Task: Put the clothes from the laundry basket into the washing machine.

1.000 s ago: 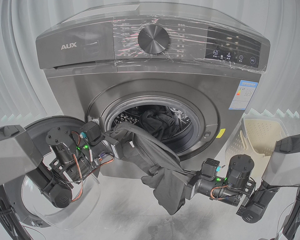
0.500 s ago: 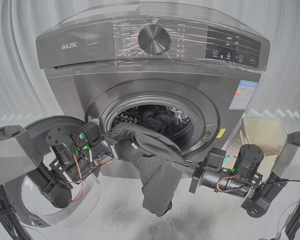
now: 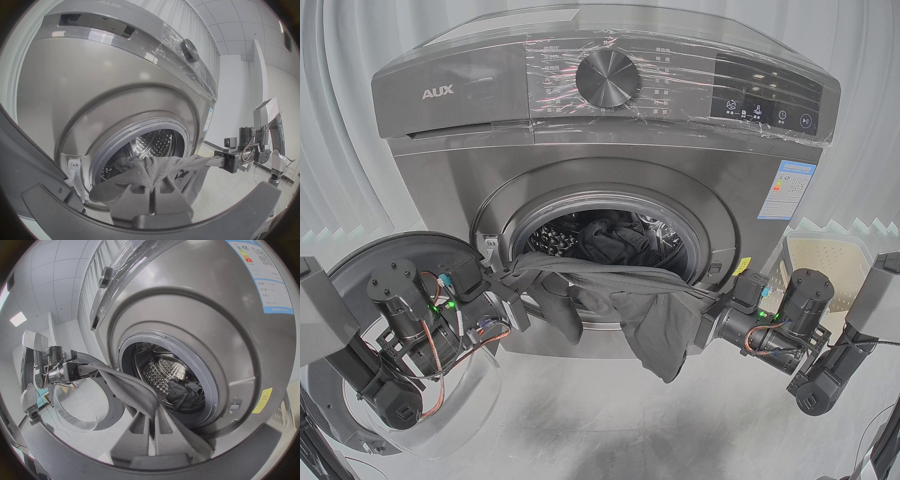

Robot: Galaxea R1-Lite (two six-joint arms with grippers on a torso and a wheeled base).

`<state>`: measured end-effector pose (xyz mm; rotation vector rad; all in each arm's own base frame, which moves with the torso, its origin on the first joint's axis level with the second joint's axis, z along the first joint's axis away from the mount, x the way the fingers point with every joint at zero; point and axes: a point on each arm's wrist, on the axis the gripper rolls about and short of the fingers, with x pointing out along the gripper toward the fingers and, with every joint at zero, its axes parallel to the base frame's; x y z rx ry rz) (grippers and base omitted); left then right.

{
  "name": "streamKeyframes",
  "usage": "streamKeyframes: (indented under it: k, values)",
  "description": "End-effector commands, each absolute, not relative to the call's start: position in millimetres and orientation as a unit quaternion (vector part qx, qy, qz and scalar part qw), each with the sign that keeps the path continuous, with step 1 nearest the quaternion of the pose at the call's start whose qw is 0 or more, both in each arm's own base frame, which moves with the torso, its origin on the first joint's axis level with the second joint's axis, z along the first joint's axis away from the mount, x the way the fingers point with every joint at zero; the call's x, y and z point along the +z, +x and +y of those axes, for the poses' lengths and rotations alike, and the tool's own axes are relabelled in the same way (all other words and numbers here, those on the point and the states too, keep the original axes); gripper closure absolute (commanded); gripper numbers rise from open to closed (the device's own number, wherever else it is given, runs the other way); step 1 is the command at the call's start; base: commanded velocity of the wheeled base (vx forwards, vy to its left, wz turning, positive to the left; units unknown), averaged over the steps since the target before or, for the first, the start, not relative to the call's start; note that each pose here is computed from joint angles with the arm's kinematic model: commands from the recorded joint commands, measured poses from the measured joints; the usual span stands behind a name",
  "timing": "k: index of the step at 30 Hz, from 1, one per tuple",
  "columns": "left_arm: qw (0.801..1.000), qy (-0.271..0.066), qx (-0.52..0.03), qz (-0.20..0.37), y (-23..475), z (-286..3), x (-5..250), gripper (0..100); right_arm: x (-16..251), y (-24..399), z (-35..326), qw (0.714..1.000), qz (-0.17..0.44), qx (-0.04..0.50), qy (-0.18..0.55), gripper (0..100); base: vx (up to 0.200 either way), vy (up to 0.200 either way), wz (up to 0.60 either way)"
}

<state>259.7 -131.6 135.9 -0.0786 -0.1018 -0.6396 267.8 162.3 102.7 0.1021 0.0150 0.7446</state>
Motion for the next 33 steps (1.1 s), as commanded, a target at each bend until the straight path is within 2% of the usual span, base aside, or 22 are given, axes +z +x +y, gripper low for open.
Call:
streamKeyframes:
  k: [1,8,14,19,25,27,29,33]
  values:
    - [0.947,-0.041,-0.313,-0.066,248.4,-126.1,147.3,100,111.2,262.5,159.5,0.930,-0.004,0.363,0.052,100,0.000,0.000,0.00]
    - [0.946,-0.042,-0.313,-0.071,247.7,-125.8,150.0,100,110.5,250.7,153.4,0.938,0.008,0.341,0.053,100,0.000,0.000,0.00]
    - [0.944,-0.041,-0.318,-0.073,244.8,-127.7,151.2,100,110.5,238.7,163.7,0.930,0.014,0.364,0.056,100,0.000,0.000,0.00]
    - [0.944,-0.040,-0.319,-0.070,243.4,-127.5,150.1,100,106.5,239.9,164.8,0.931,0.020,0.360,0.053,100,0.000,0.000,0.00]
    - [0.940,-0.039,-0.329,-0.075,234.2,-129.7,154.0,100,91.6,253.9,169.8,0.939,0.037,0.338,0.054,100,0.000,0.000,0.00]
    - [0.940,-0.038,-0.330,-0.074,233.8,-130.0,153.7,100,83.4,262.5,173.8,0.940,0.043,0.335,0.053,100,0.000,0.000,0.00]
    - [0.940,-0.038,-0.330,-0.072,233.3,-129.7,152.7,100,61.3,277.3,176.8,0.942,0.066,0.326,0.048,100,0.000,0.000,0.00]
    - [0.940,-0.038,-0.331,-0.071,232.9,-129.9,152.4,100,50.6,286.6,181.4,0.942,0.072,0.324,0.046,100,0.000,0.000,0.00]
